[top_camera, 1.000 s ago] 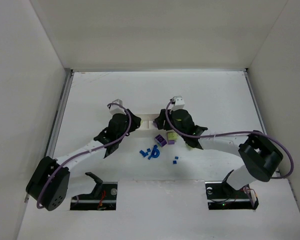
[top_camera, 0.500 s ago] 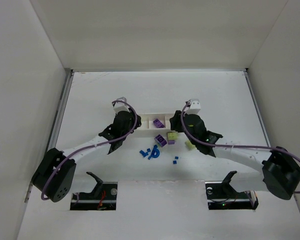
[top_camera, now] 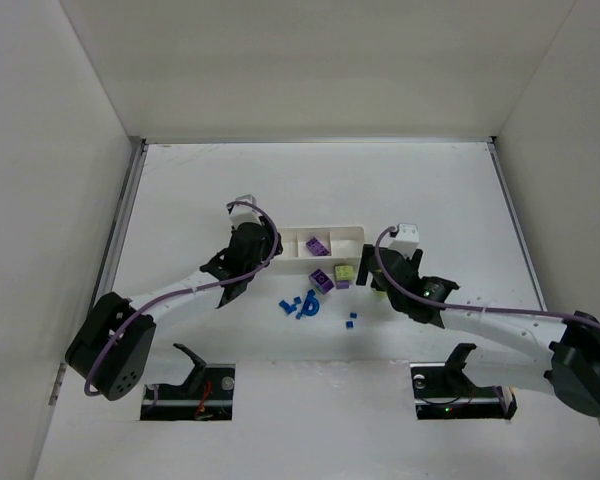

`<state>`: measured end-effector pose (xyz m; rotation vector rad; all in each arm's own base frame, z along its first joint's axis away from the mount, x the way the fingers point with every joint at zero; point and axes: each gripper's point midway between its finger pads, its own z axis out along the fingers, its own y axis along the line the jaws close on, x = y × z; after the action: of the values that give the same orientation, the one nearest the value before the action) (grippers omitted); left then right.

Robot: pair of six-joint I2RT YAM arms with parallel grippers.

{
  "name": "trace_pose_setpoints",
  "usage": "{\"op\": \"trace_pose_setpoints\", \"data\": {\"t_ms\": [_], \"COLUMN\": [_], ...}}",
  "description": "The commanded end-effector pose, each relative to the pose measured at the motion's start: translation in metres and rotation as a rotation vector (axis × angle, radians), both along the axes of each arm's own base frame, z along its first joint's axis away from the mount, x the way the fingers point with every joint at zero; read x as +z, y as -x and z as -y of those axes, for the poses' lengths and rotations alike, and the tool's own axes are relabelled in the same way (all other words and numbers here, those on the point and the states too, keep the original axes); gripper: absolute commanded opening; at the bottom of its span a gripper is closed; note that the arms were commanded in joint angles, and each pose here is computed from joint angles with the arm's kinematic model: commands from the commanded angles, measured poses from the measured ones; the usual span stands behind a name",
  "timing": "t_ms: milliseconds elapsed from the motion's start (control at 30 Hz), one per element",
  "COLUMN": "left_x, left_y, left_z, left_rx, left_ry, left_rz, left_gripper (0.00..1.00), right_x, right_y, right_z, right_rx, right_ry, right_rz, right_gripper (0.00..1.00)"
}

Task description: Sort the legos into containers by color

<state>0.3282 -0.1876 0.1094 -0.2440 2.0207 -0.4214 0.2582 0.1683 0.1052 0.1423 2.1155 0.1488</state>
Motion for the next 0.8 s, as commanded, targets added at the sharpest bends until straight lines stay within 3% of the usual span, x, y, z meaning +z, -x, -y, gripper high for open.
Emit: {"op": "trace_pose_setpoints", "data": {"t_ms": [0,400,767], "left_x": [0.03,0.024,0.034], "left_y": [-0.009,-0.009,-0.002], "left_z": [0.005,0.006,0.013], "left_rx": [0.003,-0.001,-0.019], "left_ry": [0.035,0.035,0.072], "left_rz": [0.09,0.088,0.105], "left_gripper": [0.36,0.45,0.46], "right_x": [-0.012,-0.031,-0.045], "right_y": [0.011,0.019,0.017], "right_z": [0.012,0.013,0.023], "right_rx": [-0.027,-0.001,-0.035], "right_ry": [0.041,0.049,0.044], "right_rz": [-0.05,-0.143,-0.209], "right_gripper": [0.92,0.93,0.83]}}
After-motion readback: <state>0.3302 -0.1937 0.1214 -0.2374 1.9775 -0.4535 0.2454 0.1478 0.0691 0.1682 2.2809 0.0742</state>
